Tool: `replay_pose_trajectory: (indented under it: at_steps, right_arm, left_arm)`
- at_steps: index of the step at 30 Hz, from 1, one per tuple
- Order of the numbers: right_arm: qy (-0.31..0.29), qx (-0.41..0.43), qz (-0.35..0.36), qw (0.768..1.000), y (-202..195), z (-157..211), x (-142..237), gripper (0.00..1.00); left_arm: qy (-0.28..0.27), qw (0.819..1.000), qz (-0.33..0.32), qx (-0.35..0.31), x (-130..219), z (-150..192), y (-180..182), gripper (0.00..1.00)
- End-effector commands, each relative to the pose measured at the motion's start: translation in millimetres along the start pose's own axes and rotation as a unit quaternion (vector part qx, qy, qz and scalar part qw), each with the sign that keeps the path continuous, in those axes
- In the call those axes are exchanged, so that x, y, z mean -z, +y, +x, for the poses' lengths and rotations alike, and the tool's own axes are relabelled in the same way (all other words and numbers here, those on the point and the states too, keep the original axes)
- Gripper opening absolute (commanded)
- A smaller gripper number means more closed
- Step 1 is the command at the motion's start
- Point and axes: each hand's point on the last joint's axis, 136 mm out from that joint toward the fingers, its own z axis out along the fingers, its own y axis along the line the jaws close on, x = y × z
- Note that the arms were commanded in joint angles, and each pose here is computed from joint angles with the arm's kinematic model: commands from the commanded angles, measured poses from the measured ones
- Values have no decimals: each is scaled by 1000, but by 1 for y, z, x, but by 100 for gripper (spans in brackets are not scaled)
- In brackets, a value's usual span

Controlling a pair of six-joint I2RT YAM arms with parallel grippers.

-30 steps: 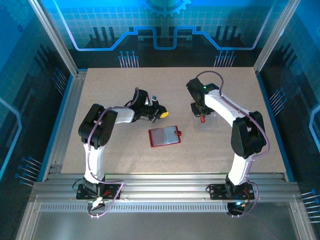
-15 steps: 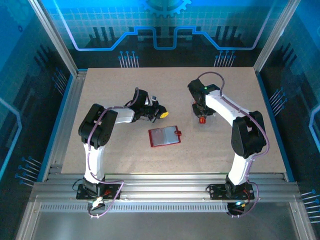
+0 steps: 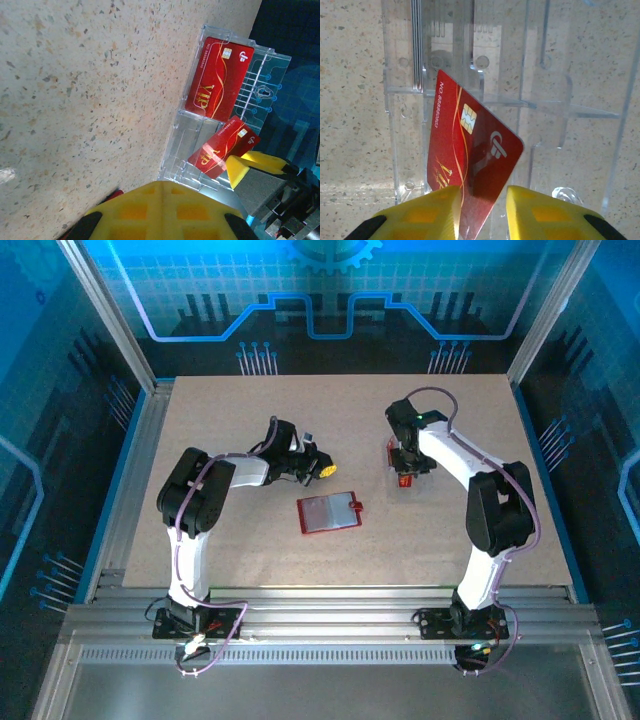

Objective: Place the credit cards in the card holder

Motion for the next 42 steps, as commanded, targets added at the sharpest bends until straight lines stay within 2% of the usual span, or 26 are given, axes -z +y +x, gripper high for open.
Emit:
replay_pose_trajectory:
  at_steps: [1,15,21,24,27,31,35,39,42]
  right_arm:
    - [-2,-19,-28,999,2,1,2,29]
    - [-2,-18,-29,999,2,-2,1,14]
    - [-9,-23,-58,998,6,-6,10,6]
    - [-17,-25,-68,997,6,-10,19,0]
    - [-30,-27,-79,996,7,-14,29,0]
    - [-42,-29,-100,994,10,-18,43,0]
    - [-71,-29,-136,988,19,-21,67,0]
    - [-111,3,-214,971,53,-18,93,0]
    - [-142,32,-291,945,93,-10,105,0]
  left_arm:
    - [14,1000,5,-5,3,7,-2,6]
    - [15,1000,5,-5,4,9,-1,6]
    - [15,1000,9,-13,10,13,-7,7]
    - [15,999,14,-26,18,18,-17,12]
    - [14,999,6,-49,29,27,-24,17]
    - [8,996,-26,-81,48,40,-20,26]
    - [-2,987,-108,-119,69,56,4,37]
    - [-14,967,-200,-155,84,66,35,44]
    - [-11,953,-246,-174,84,71,52,47]
